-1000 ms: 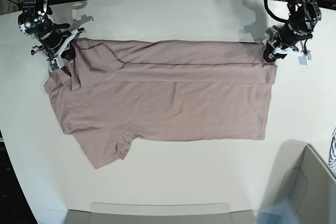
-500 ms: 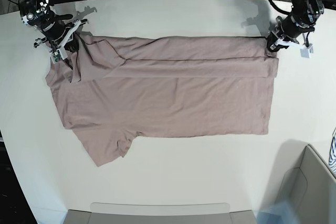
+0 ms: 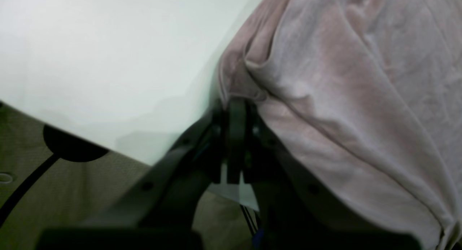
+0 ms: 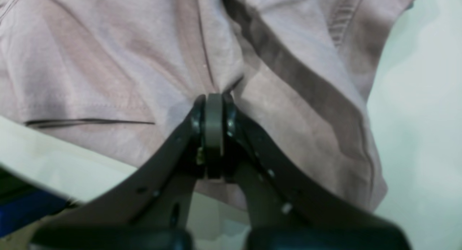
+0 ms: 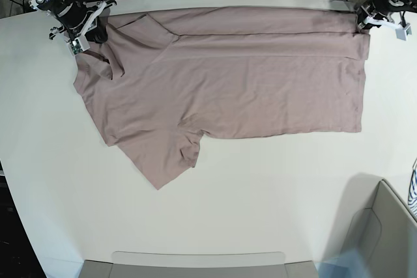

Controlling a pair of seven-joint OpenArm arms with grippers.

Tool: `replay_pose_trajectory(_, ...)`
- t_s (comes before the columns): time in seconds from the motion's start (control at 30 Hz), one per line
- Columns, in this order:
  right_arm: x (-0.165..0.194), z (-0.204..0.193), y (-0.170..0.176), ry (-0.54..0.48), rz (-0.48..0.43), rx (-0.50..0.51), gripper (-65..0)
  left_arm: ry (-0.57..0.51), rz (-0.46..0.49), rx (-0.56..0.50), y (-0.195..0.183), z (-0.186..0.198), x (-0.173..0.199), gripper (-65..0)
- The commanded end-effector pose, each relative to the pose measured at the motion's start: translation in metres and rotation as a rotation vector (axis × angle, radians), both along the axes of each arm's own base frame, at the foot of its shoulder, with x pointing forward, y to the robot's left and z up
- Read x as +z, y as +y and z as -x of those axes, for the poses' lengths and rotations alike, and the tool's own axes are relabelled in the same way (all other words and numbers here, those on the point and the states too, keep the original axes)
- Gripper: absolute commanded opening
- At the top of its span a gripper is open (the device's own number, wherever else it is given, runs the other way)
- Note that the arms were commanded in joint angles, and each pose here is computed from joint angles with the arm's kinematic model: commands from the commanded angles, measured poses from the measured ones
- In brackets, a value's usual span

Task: Fold the T-shirt properly
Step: 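Drag the shirt with both grippers toward the robot, straightening the fold, then open the right gripper and move it over the sleeve corner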

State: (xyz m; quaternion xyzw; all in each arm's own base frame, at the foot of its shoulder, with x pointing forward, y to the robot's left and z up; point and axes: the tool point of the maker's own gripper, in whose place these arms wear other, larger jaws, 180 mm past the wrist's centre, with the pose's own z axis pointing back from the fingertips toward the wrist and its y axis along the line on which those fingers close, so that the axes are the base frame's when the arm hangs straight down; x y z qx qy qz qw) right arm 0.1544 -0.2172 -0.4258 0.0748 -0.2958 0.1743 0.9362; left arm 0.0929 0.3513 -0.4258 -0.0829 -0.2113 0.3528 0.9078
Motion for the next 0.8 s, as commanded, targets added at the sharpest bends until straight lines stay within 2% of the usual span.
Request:
replay_pose_trajectory(0.0, -0.025, 0.043, -0.014, 0.204, 0.118, 0.044, -65.0, 0.028, -0.033, -0.003, 0.009, 0.005, 0.003, -65.0)
replay_pose_trajectory(0.13, -0.017, 0.035, -0.006, 0.174, 0.111, 0.058, -65.0, 0.023, -0.031, -0.010, 0.006, 0.002, 0.003, -65.0)
replay_pose_trajectory(0.27, -0.006, 0.026, 0.005, 0.126, 0.096, 0.061, -65.0, -0.035, -0.064, -0.041, 0.004, -0.017, 0.021, -63.9)
replay_pose_trajectory(0.37, 0.003, 0.018, 0.009, 0.092, 0.096, 0.071, -65.0, -0.085, -0.094, -0.087, -0.002, -0.031, 0.038, -53.2)
replay_pose_trajectory(0.43, 0.012, 0.012, 0.004, 0.062, 0.107, 0.055, -65.0, -0.121, -0.118, -0.120, -0.007, -0.041, 0.051, -50.3)
replay_pose_trajectory(0.57, 0.030, -0.003, 0.001, -0.009, 0.112, 0.016, -65.0, -0.156, -0.141, -0.149, -0.012, -0.050, 0.064, -51.1)
replay_pose_trajectory(0.77, 0.063, -0.018, -0.017, -0.093, 0.170, -0.027, -65.0, -0.168, -0.150, -0.143, -0.010, -0.052, 0.068, -51.1)
